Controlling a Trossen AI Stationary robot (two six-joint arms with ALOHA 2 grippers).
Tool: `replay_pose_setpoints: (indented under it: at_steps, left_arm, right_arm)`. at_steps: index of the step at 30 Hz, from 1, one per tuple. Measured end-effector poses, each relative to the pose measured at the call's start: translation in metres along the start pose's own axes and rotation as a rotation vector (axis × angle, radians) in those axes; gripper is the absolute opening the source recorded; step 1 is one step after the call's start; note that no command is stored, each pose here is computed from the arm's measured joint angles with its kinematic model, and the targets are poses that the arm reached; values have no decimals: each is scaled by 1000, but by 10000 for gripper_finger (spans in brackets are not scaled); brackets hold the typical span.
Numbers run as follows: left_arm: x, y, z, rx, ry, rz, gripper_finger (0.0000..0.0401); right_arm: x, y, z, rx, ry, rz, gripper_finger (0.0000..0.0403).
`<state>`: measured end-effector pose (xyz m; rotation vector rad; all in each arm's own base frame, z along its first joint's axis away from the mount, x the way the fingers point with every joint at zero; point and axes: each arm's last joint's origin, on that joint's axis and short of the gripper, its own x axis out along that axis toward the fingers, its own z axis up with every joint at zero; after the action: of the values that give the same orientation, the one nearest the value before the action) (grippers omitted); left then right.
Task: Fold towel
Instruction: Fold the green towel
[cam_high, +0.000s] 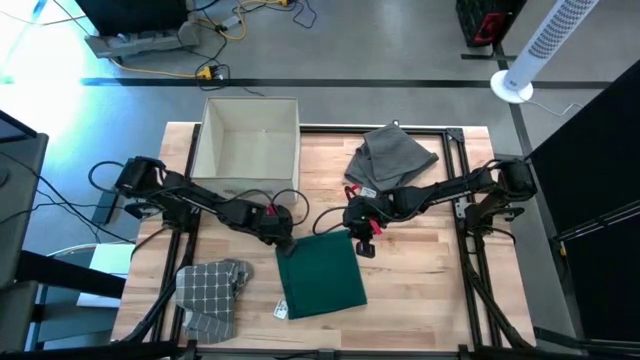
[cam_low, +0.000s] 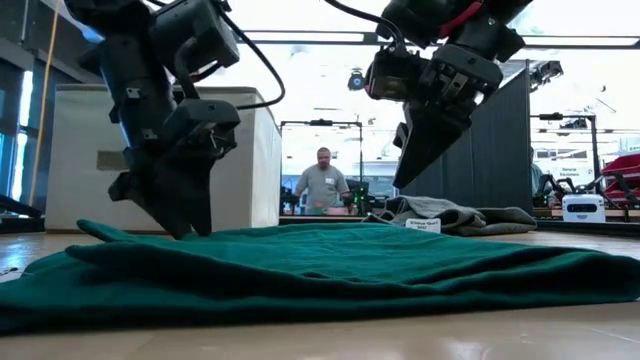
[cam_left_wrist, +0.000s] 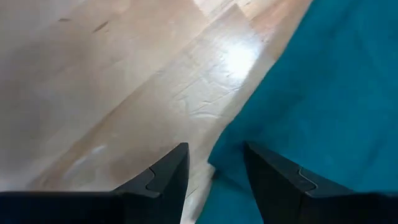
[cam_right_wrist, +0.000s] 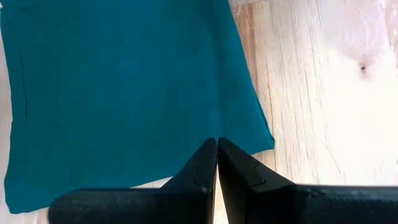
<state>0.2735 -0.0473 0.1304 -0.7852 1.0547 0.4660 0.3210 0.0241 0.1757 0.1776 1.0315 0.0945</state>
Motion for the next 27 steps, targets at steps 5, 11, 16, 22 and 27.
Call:
replay_pose_setpoints:
  at_steps: [5,11,16,22,27]
  left_arm:
    - [5,-3,1,18,-9,-23,124]
    - [6,-1,0,35,-3,-14,18]
    - [2,-7,4,11,23,-56,12]
    - [-12,-32,14,-6,60,-168,3]
    - [-25,-45,14,-7,116,-130,2]
  right_arm:
    - [0,0,0,8,1,0,1]
    - [0,0,0,10,5,-1,1]
    - [0,0,-1,10,7,-1,1]
    - [0,0,-1,8,11,-3,1]
    - [0,0,-2,2,24,-7,1]
